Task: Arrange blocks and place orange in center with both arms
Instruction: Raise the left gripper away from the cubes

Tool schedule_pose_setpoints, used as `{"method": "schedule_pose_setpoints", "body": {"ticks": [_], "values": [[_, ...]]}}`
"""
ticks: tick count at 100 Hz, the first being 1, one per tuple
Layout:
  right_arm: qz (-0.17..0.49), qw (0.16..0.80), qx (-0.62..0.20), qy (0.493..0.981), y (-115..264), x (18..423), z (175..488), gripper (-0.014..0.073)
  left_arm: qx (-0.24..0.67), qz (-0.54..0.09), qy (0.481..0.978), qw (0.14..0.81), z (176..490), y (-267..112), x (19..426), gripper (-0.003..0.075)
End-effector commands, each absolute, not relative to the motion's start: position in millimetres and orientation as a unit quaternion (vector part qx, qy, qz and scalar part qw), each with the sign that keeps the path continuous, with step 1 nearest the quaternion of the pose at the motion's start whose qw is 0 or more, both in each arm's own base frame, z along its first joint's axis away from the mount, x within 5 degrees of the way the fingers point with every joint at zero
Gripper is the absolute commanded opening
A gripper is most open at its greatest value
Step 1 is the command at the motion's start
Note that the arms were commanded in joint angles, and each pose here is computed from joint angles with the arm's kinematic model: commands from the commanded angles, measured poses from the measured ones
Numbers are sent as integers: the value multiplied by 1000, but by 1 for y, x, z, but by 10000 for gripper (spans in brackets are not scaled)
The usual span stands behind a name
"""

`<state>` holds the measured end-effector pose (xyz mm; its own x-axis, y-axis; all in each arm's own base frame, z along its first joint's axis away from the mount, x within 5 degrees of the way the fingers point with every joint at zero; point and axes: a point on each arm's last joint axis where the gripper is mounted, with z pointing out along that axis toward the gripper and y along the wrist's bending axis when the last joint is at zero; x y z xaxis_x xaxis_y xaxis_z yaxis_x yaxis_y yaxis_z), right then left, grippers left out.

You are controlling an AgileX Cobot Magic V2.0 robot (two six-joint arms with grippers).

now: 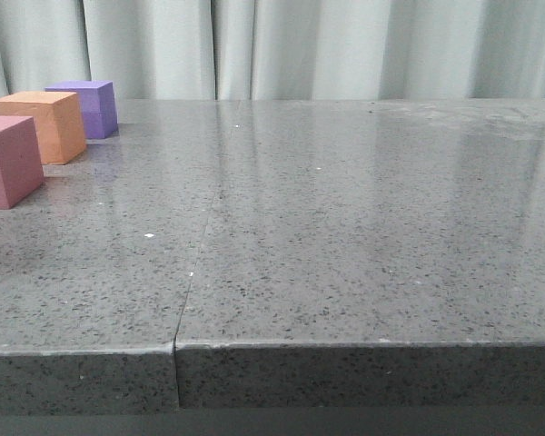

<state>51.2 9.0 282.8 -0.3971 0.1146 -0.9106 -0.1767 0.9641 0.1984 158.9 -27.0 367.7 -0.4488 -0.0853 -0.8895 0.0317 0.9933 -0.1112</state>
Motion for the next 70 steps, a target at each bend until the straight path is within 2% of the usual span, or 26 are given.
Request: {"method": "schedule_pose_setpoints", "body": {"ticks": [1, 26, 70], "values": [[136, 587, -25, 798, 9, 53, 297, -7, -9, -72, 817, 571, 380, -27, 149, -20], [136, 587, -25, 798, 9, 53, 297, -7, -25, -84, 817, 570, 360, -21, 126, -20], [136, 587, -25, 798, 9, 53, 297, -7, -42, -88, 834, 543, 304, -14, 101, -20]]}}
